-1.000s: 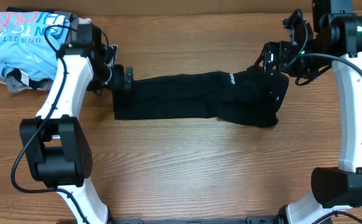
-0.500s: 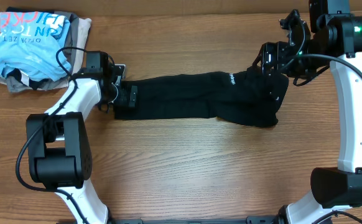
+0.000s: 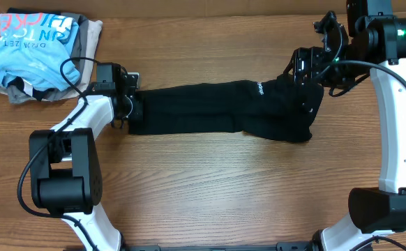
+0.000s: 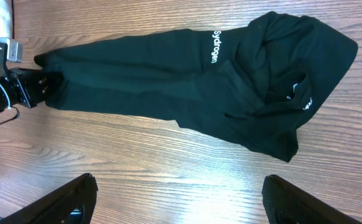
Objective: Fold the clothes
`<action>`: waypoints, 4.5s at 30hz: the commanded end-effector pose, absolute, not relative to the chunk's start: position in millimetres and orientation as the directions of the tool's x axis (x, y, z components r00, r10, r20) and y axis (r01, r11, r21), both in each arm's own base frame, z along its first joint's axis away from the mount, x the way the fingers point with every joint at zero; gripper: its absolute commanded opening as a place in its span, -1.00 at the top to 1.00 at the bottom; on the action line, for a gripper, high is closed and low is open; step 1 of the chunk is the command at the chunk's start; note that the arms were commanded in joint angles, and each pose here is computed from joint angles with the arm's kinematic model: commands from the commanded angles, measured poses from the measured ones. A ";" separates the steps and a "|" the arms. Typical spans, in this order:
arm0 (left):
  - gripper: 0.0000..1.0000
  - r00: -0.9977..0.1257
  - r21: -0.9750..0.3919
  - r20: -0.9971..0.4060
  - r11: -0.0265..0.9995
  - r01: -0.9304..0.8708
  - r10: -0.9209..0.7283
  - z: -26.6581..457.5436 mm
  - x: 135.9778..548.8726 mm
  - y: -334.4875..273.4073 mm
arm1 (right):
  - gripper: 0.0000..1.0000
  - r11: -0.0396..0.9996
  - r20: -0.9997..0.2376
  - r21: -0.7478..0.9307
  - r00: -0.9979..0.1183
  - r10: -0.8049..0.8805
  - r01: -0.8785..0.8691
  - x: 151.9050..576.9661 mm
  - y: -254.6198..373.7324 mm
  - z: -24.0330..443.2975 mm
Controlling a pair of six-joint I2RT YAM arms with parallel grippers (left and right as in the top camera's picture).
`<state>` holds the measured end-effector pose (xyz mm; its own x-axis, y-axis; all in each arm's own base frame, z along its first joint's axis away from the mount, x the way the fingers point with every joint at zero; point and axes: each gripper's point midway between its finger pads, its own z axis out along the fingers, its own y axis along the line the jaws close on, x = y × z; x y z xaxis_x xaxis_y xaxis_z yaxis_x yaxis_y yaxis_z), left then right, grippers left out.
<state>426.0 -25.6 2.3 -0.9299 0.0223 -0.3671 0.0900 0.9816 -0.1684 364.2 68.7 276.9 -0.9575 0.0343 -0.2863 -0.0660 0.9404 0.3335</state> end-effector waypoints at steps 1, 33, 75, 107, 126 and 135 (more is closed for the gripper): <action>0.91 -0.970 -0.196 -0.241 0.980 0.023 -0.026 -30.2 396.6 -28.3 | -0.74 0.937 -0.298 0.341 -0.954 0.035 -0.073 362.7 70.2 281.0; 0.92 -0.969 -0.163 -0.232 0.985 -0.053 -0.090 139.4 426.4 37.5 | 0.92 0.899 -0.192 0.404 -0.946 0.261 0.166 378.1 71.1 38.0; 0.92 -0.961 -0.132 -0.092 0.953 0.273 0.262 36.0 421.3 -178.6 | 0.92 0.892 -0.167 0.409 -0.946 0.279 0.191 373.1 71.8 20.5; 0.92 -0.990 -0.073 -0.079 0.989 0.126 0.121 131.5 436.0 -113.2 | 0.92 0.894 -0.164 0.405 -0.946 0.279 0.193 372.1 71.1 19.9; 0.92 -0.997 0.242 -0.011 0.967 -0.081 -0.081 163.1 416.5 11.8 | 0.92 0.898 -0.161 0.391 -0.946 0.281 0.200 370.8 68.7 18.6; 0.92 -0.997 0.306 -0.021 0.949 -0.075 -0.072 166.9 417.3 23.0 | 0.92 0.898 -0.159 0.390 -0.946 0.281 0.201 370.4 68.7 18.5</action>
<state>412.8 13.7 156.8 -0.9967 -0.0806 0.0130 -0.0748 0.9653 0.2503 372.9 70.6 23.7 -0.9462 0.2749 -0.1707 0.1882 0.8967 0.4007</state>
